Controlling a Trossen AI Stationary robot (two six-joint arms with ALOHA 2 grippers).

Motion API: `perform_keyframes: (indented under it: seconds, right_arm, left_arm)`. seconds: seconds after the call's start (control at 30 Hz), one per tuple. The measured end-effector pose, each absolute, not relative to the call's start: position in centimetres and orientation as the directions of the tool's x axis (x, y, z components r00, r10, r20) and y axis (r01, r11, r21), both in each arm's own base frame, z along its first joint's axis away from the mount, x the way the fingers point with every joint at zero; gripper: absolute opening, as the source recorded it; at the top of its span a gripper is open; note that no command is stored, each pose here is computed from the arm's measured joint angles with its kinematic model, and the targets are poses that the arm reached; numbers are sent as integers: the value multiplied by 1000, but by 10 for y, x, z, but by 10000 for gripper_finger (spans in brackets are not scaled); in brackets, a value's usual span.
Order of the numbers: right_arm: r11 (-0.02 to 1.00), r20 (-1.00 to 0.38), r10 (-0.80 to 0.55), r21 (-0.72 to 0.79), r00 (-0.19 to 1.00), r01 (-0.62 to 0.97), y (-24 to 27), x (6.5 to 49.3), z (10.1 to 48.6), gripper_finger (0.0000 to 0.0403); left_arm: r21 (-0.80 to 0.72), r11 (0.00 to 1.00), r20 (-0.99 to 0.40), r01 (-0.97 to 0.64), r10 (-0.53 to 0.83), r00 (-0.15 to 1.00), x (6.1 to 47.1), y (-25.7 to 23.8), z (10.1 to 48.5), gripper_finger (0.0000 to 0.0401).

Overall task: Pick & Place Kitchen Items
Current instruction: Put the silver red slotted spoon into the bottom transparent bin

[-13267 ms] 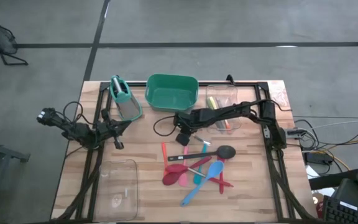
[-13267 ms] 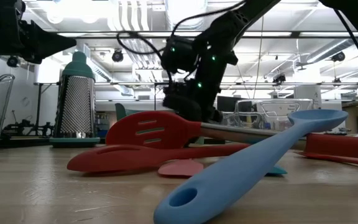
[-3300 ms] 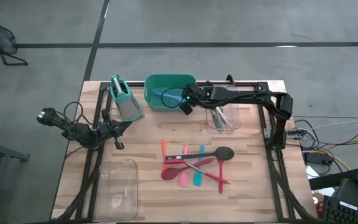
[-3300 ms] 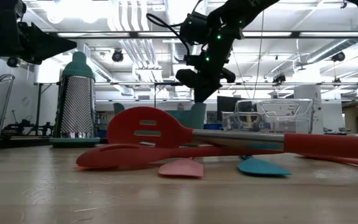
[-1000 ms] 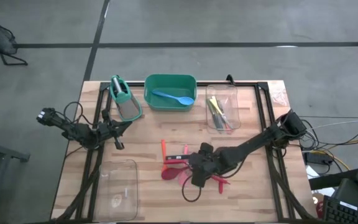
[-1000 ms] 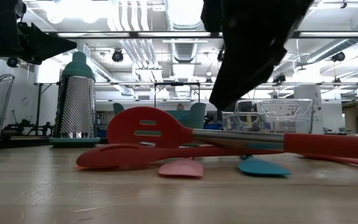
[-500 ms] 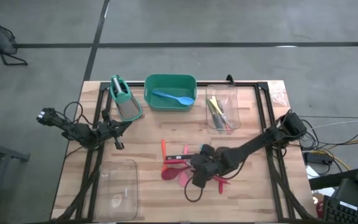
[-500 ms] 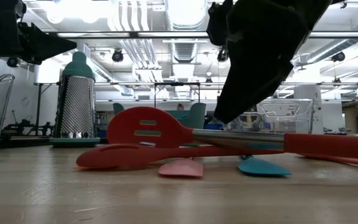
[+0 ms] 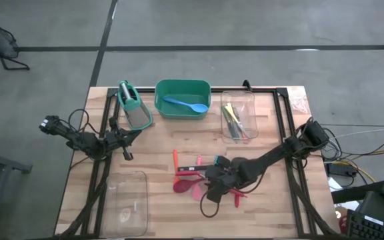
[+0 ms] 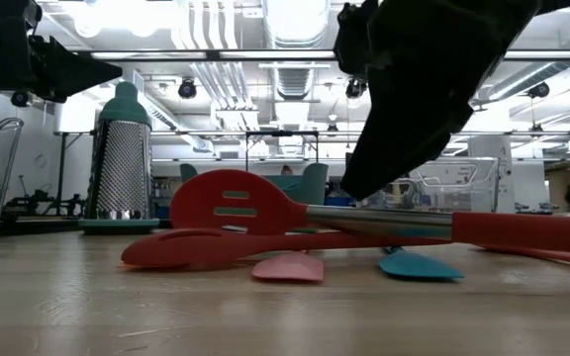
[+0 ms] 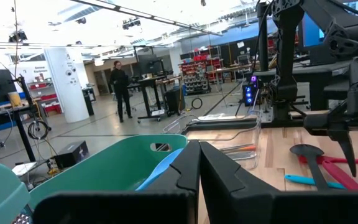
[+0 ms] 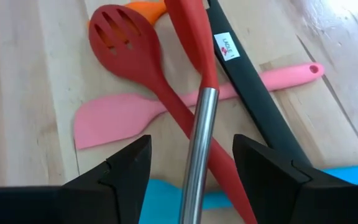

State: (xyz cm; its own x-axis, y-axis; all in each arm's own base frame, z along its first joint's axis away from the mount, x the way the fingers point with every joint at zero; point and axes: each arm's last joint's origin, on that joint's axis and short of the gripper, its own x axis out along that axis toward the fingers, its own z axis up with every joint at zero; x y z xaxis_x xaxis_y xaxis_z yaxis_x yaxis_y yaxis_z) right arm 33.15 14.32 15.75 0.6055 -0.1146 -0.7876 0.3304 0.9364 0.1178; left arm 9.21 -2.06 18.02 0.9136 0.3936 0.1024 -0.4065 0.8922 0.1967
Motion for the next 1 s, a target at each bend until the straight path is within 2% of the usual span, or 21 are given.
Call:
perform_keyframes:
  seconds: [0.37, 0.6, 0.83, 1.0]
  right_arm:
    - [926, -793, -112, 135, 599, 353, 144, 324, 147, 237]
    - [938, -781, -104, 129, 616, 321, 144, 325, 156, 244]
    - [940, -776, -102, 128, 622, 315, 143, 324, 160, 224]
    - [941, -819, -130, 77, 560, 331, 140, 317, 158, 209]
  left_arm:
    - [197, 892, 102, -406, 393, 914, 92, -21, 180, 12]
    - [197, 892, 103, -406, 393, 914, 92, -21, 180, 12]
    - [197, 892, 102, -406, 394, 914, 92, -21, 180, 12]
    - [197, 892, 102, -406, 393, 914, 92, -21, 180, 12]
